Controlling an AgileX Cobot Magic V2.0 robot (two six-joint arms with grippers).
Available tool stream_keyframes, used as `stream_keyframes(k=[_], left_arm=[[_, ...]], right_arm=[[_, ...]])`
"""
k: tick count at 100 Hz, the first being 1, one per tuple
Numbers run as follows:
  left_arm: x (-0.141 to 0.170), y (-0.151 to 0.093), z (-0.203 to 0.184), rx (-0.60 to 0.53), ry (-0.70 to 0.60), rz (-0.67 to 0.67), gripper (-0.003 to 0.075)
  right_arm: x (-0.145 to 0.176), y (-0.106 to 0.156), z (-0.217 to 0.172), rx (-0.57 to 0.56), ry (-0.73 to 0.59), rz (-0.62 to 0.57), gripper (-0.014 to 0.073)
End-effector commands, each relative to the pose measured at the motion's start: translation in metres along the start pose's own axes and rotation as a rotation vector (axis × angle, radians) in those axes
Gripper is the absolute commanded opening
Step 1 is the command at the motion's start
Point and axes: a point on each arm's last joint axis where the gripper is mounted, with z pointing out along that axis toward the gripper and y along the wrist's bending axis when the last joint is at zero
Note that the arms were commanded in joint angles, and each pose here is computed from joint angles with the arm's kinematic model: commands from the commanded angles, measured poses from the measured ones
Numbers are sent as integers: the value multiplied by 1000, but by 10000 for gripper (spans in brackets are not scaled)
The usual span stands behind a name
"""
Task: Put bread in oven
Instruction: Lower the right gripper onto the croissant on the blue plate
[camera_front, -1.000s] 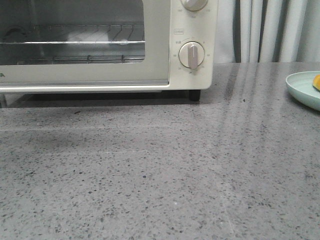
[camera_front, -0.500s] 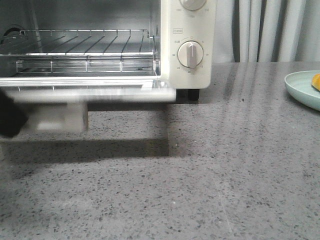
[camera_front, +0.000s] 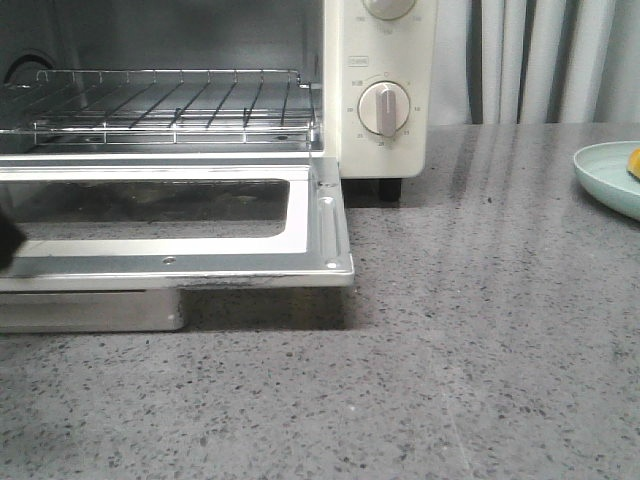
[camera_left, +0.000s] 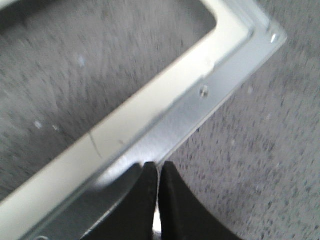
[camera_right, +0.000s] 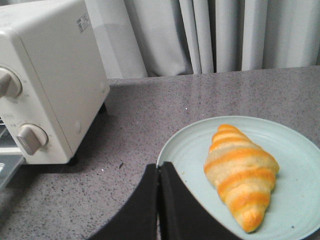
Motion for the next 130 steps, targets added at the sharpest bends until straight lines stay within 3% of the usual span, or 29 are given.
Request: stream_keyframes(k=[1, 18, 35, 62, 76, 90, 130], left_arm=[[-15, -6, -30, -46, -213, -17, -21], [-11, -22, -80, -123, -473, 47, -21], [-2, -33, -110, -165, -622, 92, -21], [9, -43, -128, -169, -691, 122, -21], [13, -46, -131, -160, -694, 133, -21], [14, -47, -132, -155, -691, 134, -21], [14, -47, -132, -161, -698, 132, -21]], right_arm=[[-32, 4, 2, -5, -34, -17, -69], [-56, 4, 31, 49, 292, -69, -69], [-81, 1, 74, 107, 487, -132, -46], [-78, -16, 146, 193, 710, -155, 234], [-67, -37, 163, 263, 770, -150, 272], [-63, -56, 174, 308, 748, -121, 272], [-16, -67, 217, 292, 898, -80, 272]])
